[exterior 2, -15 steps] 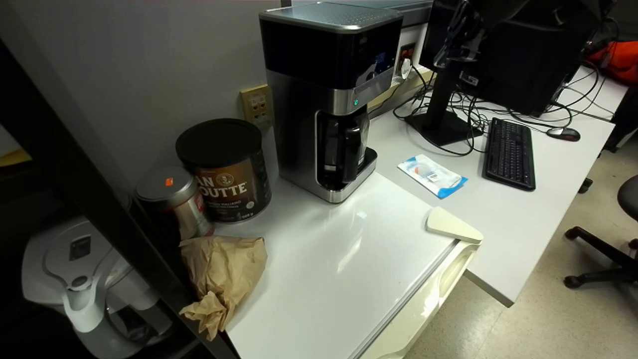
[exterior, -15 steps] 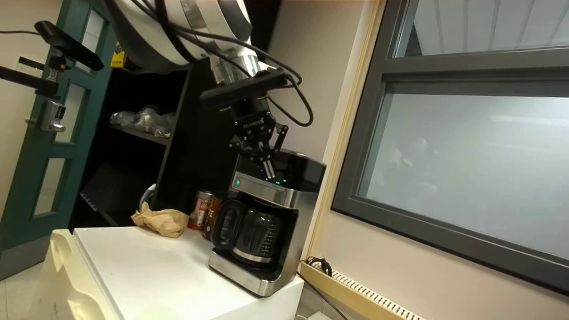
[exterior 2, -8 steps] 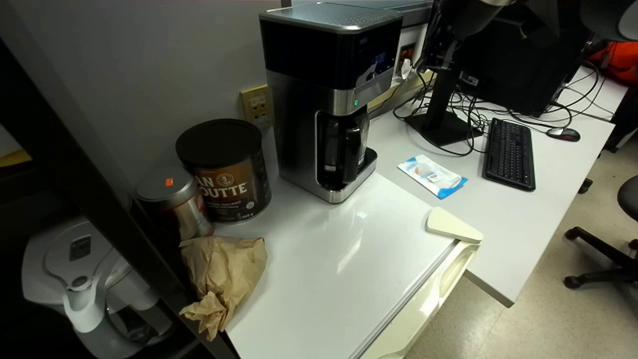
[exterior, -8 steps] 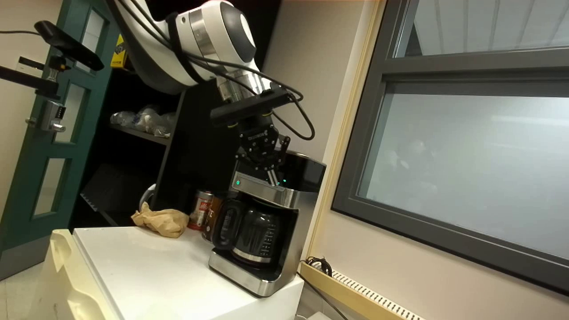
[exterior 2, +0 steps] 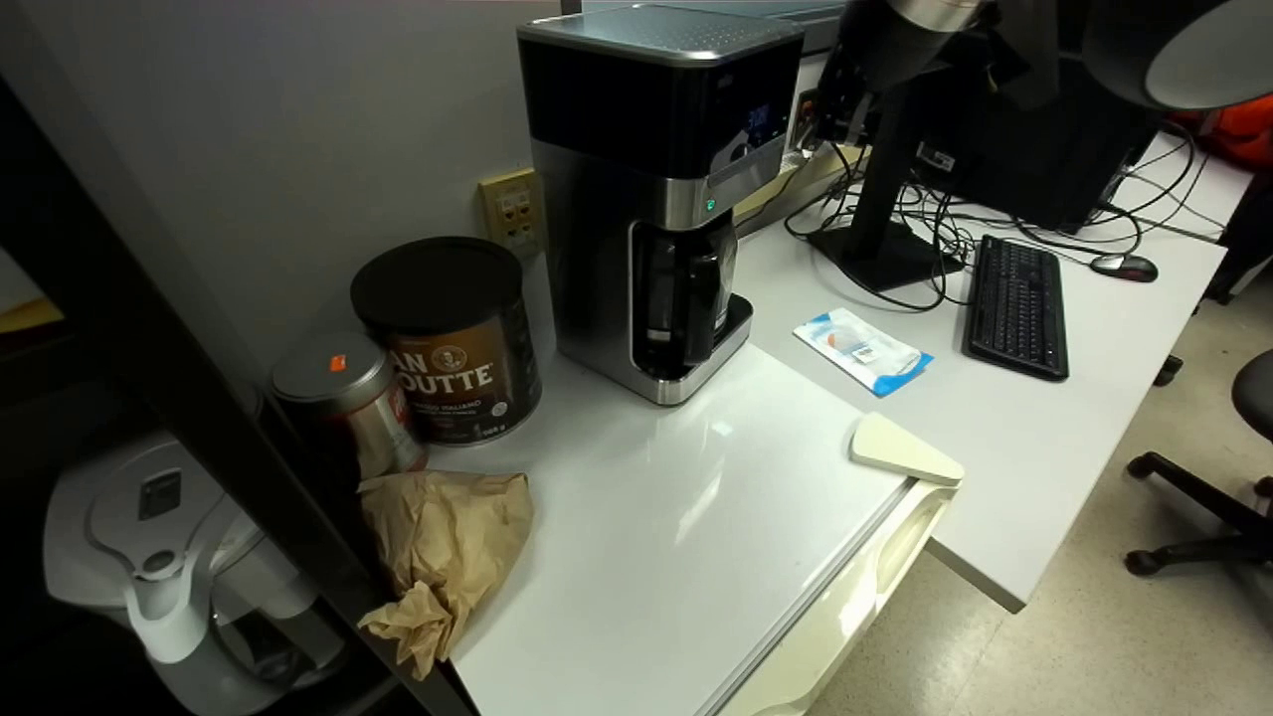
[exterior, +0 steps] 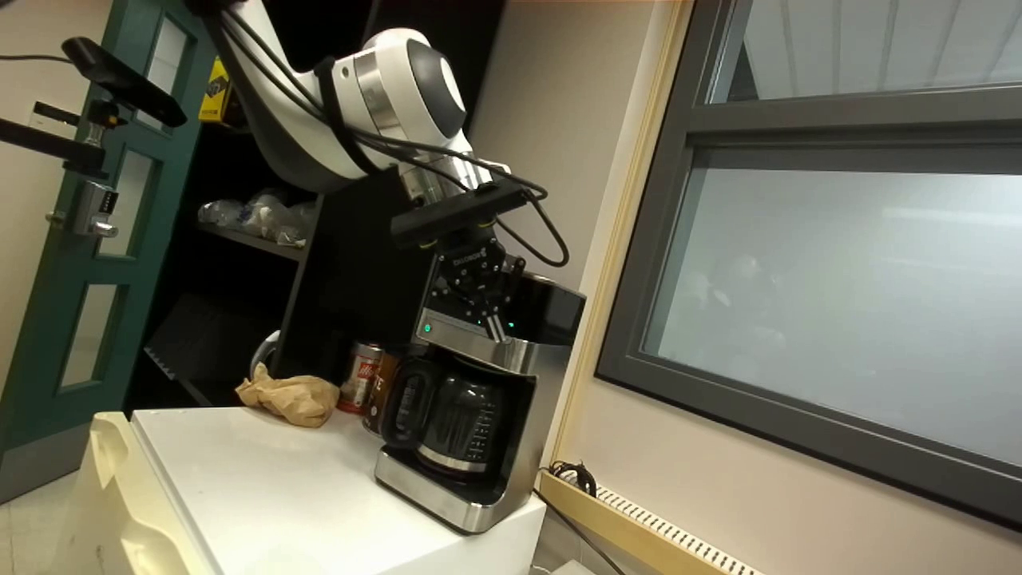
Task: Flip the switch on the right side of the coffee maker
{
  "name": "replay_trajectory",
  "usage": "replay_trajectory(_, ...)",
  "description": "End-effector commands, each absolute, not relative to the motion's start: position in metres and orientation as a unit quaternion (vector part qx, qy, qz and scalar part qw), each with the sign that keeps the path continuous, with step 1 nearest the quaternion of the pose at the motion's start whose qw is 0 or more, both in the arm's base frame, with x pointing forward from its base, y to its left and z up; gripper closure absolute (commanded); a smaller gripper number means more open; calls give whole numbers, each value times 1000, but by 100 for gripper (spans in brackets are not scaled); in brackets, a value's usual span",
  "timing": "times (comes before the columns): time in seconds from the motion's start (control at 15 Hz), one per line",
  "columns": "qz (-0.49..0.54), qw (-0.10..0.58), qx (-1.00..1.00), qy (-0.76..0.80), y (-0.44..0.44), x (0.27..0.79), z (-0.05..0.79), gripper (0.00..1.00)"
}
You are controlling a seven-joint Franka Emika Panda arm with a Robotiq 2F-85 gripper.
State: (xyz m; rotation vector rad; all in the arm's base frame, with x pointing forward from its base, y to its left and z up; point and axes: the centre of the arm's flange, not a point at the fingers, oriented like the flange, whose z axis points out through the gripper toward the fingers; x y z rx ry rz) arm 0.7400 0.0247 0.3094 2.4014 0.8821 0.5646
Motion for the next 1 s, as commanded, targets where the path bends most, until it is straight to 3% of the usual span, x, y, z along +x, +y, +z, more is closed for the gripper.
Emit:
replay_trajectory(0.0,220,265,880,328,27,759,307,100)
replay_trajectory(0.93,219,261,880,331,31,764,299,100)
